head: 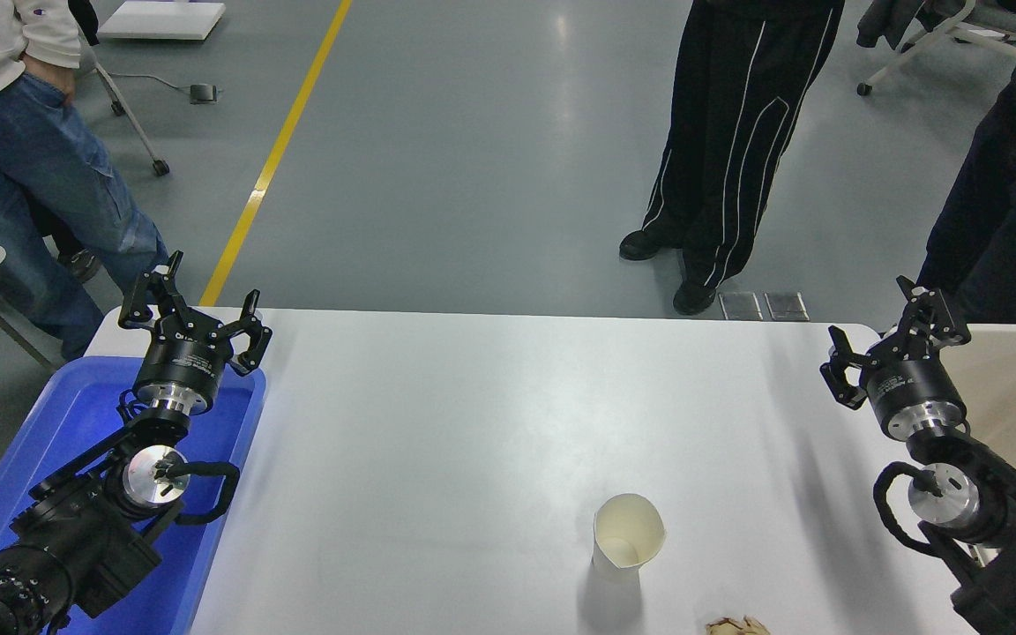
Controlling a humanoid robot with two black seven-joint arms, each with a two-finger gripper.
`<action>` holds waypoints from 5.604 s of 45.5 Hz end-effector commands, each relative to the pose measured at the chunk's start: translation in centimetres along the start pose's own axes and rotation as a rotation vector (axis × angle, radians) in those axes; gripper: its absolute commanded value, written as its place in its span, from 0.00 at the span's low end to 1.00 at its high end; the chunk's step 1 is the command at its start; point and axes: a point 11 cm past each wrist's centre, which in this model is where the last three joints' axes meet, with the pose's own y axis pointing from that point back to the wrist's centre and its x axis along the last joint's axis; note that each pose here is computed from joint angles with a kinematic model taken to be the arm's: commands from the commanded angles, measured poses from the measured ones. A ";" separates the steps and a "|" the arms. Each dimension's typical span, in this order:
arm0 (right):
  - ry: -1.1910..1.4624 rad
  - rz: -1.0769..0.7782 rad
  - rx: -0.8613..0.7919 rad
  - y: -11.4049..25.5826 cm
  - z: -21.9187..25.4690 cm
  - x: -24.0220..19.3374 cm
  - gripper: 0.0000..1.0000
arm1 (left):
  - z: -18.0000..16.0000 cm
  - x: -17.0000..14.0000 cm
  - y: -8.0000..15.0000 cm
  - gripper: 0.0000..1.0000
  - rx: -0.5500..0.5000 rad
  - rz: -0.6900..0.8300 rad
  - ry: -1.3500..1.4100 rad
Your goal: Dispose of the paper cup in the dustbin
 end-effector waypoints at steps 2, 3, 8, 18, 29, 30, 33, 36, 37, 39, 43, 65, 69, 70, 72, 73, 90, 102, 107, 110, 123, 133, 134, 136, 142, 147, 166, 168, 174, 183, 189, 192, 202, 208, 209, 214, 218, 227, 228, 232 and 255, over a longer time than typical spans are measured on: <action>0.001 0.000 -0.003 0.0 0.1 0.0 1.00 | 0.0 0.0 0.0 1.00 0.003 -0.001 -0.001; 0.001 0.000 -0.001 0.0 0.1 0.0 1.00 | 0.0 0.0 0.0 1.00 0.003 -0.001 -0.001; 0.001 0.000 -0.003 0.0 0.1 0.0 1.00 | 0.0 0.0 0.0 1.00 0.000 0.000 0.000; 0.001 0.003 -0.006 0.2 0.3 0.2 1.00 | 0.0 0.0 0.0 1.00 0.000 0.000 0.000; 0.017 0.037 -0.017 0.4 0.6 1.5 1.00 | 0.0 0.0 0.0 1.00 0.001 -0.001 -0.001; 0.021 0.044 -0.020 0.4 0.7 1.7 1.00 | 0.0 0.0 0.0 1.00 0.001 -0.001 -0.001; 0.031 0.052 -0.030 0.6 1.0 2.1 1.00 | 0.0 0.0 0.0 1.00 0.001 -0.001 -0.001; 0.033 0.053 -0.030 0.5 1.0 2.1 1.00 | 0.0 0.0 0.0 1.00 0.000 0.000 0.000; 0.035 0.056 -0.031 0.5 1.0 2.2 1.00 | 0.0 0.0 0.0 1.00 0.001 -0.001 -0.001; 0.035 0.056 -0.031 0.5 1.0 2.2 1.00 | 0.0 0.0 0.0 1.00 0.001 -0.001 -0.001; 0.036 0.058 -0.031 0.6 1.0 2.3 1.00 | 0.0 0.0 0.0 1.00 0.001 -0.001 -0.001; 0.076 0.077 -0.035 0.7 0.4 3.6 1.00 | 0.0 0.0 0.0 1.00 0.000 0.000 0.000; 0.086 0.077 -0.032 0.6 0.0 3.8 1.00 | 0.0 0.0 0.0 1.00 0.000 0.000 0.000; 0.087 0.074 -0.031 0.5 0.0 3.7 1.00 | 0.0 0.0 0.0 1.00 0.001 -0.001 -0.001; 0.091 0.074 -0.031 0.5 -0.1 3.7 1.00 | 0.0 0.0 0.0 1.00 0.001 -0.001 -0.001; 0.097 0.072 -0.030 0.5 -0.1 3.8 1.00 | 0.0 0.0 0.0 1.00 0.001 -0.001 -0.001; 0.479 -0.054 -0.125 0.2 -3.3 5.1 1.00 | 0.0 0.0 0.0 1.00 0.001 -0.001 -0.001; 0.878 -0.183 -0.235 0.1 -6.2 6.1 1.00 | 0.0 0.0 0.0 1.00 0.000 0.000 0.000; 1.035 -0.241 -0.250 -0.3 -8.1 5.8 1.00 | 0.0 0.0 0.0 1.00 0.001 -0.001 -0.001; 1.151 -0.314 -0.249 -0.5 -9.5 4.6 1.00 | 0.0 0.0 0.0 1.00 0.001 -0.001 -0.001; 1.466 -0.688 -0.226 1.5 -9.5 -1.8 1.00 | 0.0 0.0 0.0 1.00 0.001 -0.001 -0.001; 1.675 -1.015 -0.170 4.9 -6.5 -6.1 1.00 | 0.0 0.0 0.0 1.00 0.001 -0.001 -0.001; 1.694 -1.049 -0.168 5.3 -6.2 -6.4 1.00 | 0.0 0.0 0.0 1.00 0.001 -0.001 -0.001; 1.728 -1.107 -0.165 6.0 -5.6 -6.9 1.00 | 0.0 0.0 0.0 1.00 0.001 -0.001 -0.001; 1.810 -1.217 -0.228 7.3 -4.3 -6.4 1.00 | 0.0 0.0 0.0 1.00 0.001 -0.001 -0.001; 1.849 -1.286 -0.287 8.2 -3.6 -5.9 0.99 | 0.0 0.0 0.0 1.00 0.001 -0.001 -0.001; 1.733 -1.391 -0.317 8.2 0.0 -11.1 0.99 | 0.0 0.0 0.0 1.00 0.001 -0.001 -0.001; 1.710 -1.391 -0.336 8.1 0.2 -11.7 0.99 | 0.0 0.0 0.0 1.00 0.001 -0.001 -0.001; 1.686 -1.431 -0.399 8.5 1.8 -12.8 0.99 | 0.0 0.0 0.0 1.00 0.001 -0.001 -0.001; 1.681 -1.528 -0.388 9.5 4.3 -15.1 0.99 | 0.0 0.0 0.0 1.00 0.001 -0.001 -0.001; 1.700 -1.574 -0.370 9.6 5.1 -16.5 0.99 | 0.0 0.0 0.0 1.00 0.001 -0.001 -0.001; 1.731 -1.597 -0.377 9.5 5.8 -16.7 0.98 | 0.0 0.0 0.0 1.00 0.001 -0.001 -0.001; 1.806 -1.629 -0.376 8.9 8.0 -17.0 0.94 | 0.0 0.0 0.0 1.00 0.000 0.000 0.000; 1.818 -1.613 -0.406 8.6 8.9 -15.7 0.94 | 0.0 0.0 0.0 1.00 0.001 -0.001 -0.001; 1.817 -1.613 -0.411 8.7 9.0 -15.5 0.94 | 0.0 0.0 0.0 1.00 0.001 -0.001 -0.001; 1.807 -1.608 -0.439 9.0 9.9 -14.5 0.94 | 0.0 0.0 0.0 1.00 0.001 -0.001 -0.001; 1.801 -1.598 -0.454 9.2 10.4 -13.7 0.94 | 0.0 0.0 0.0 1.00 0.001 -0.001 -0.001; 1.807 -1.581 -0.462 9.1 10.6 -12.8 0.94 | 0.0 0.0 0.0 1.00 0.001 -0.001 -0.001; 1.807 -1.581 -0.461 9.1 10.6 -12.9 0.94 | 0.0 0.0 0.0 1.00 0.001 -0.001 -0.001; 1.808 -1.578 -0.459 9.1 10.5 -12.8 0.94 | 0.0 0.0 0.0 1.00 0.001 -0.001 -0.001; 1.816 -1.570 -0.449 8.5 9.6 -12.7 0.01 | 0.0 0.0 0.0 1.00 0.001 -0.001 -0.001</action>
